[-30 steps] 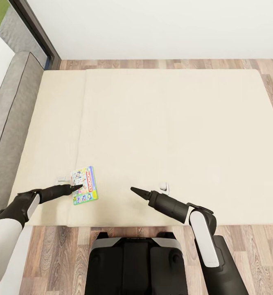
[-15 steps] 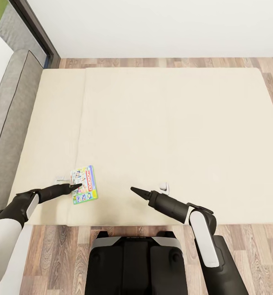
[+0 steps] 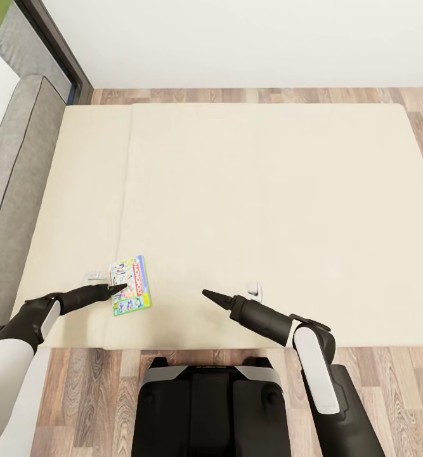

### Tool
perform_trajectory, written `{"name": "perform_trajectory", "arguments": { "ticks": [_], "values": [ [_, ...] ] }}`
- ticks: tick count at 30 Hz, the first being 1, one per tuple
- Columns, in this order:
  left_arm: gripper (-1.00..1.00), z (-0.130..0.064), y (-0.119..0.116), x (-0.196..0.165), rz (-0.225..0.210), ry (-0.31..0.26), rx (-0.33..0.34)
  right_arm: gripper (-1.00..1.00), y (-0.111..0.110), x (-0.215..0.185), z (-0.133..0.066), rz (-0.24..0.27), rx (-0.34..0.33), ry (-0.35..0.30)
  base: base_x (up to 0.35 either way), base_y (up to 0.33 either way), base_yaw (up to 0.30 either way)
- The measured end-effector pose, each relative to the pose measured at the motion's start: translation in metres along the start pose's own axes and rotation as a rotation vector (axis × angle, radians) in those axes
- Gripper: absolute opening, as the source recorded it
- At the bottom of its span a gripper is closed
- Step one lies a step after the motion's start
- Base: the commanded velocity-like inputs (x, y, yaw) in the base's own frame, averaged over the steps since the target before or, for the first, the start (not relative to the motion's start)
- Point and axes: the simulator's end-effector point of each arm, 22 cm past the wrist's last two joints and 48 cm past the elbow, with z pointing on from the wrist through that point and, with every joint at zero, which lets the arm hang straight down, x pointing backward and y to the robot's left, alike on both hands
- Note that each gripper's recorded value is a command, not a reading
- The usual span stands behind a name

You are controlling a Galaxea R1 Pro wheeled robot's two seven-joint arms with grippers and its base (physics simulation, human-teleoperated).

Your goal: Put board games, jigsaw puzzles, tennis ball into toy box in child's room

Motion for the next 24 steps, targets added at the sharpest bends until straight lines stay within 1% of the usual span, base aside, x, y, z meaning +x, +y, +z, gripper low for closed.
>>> {"name": "perform_trajectory", "arguments": {
  "ticks": [7,10,13,15,18,19,20,22,24],
  "values": [
    [1.0,0.0,-0.002,0.0,-0.001,-0.001,0.008,1.0,0.001,0.001,0.001,0.0,-0.002,0.004,0.0,0.0,0.0],
    [1.0,0.0,-0.003,0.0,0.0,-0.001,0.013,1.0,0.005,0.006,0.005,-0.006,-0.011,0.02,0.0,0.0,0.0],
    [1.0,0.0,-0.003,0.0,-0.001,-0.001,0.014,1.0,0.009,0.003,0.008,-0.017,-0.016,0.023,0.0,0.0,0.0],
    [1.0,0.0,-0.003,0.0,-0.001,-0.001,0.014,1.0,0.011,-0.004,0.008,-0.034,-0.019,0.019,0.0,0.0,0.0],
    [1.0,0.0,-0.003,0.0,-0.001,0.0,0.015,1.0,0.028,-0.04,0.015,-0.106,-0.033,0.003,0.0,0.0,0.0],
    [1.0,0.0,-0.003,0.0,0.0,0.0,0.014,1.0,0.032,-0.048,0.016,-0.121,-0.032,0.001,0.0,0.0,0.0],
    [1.0,0.0,-0.003,0.0,0.0,0.0,0.014,1.0,0.039,-0.063,0.019,-0.148,-0.026,-0.002,0.0,0.0,0.0],
    [1.0,0.0,-0.003,0.0,0.0,0.0,0.015,1.0,0.049,-0.094,0.024,-0.201,0.004,-0.017,0.0,0.0,0.0],
    [1.0,0.0,-0.003,0.0,-0.001,0.001,0.015,1.0,0.05,-0.11,0.026,-0.225,0.035,-0.032,0.0,0.0,0.0]
  ]
}}
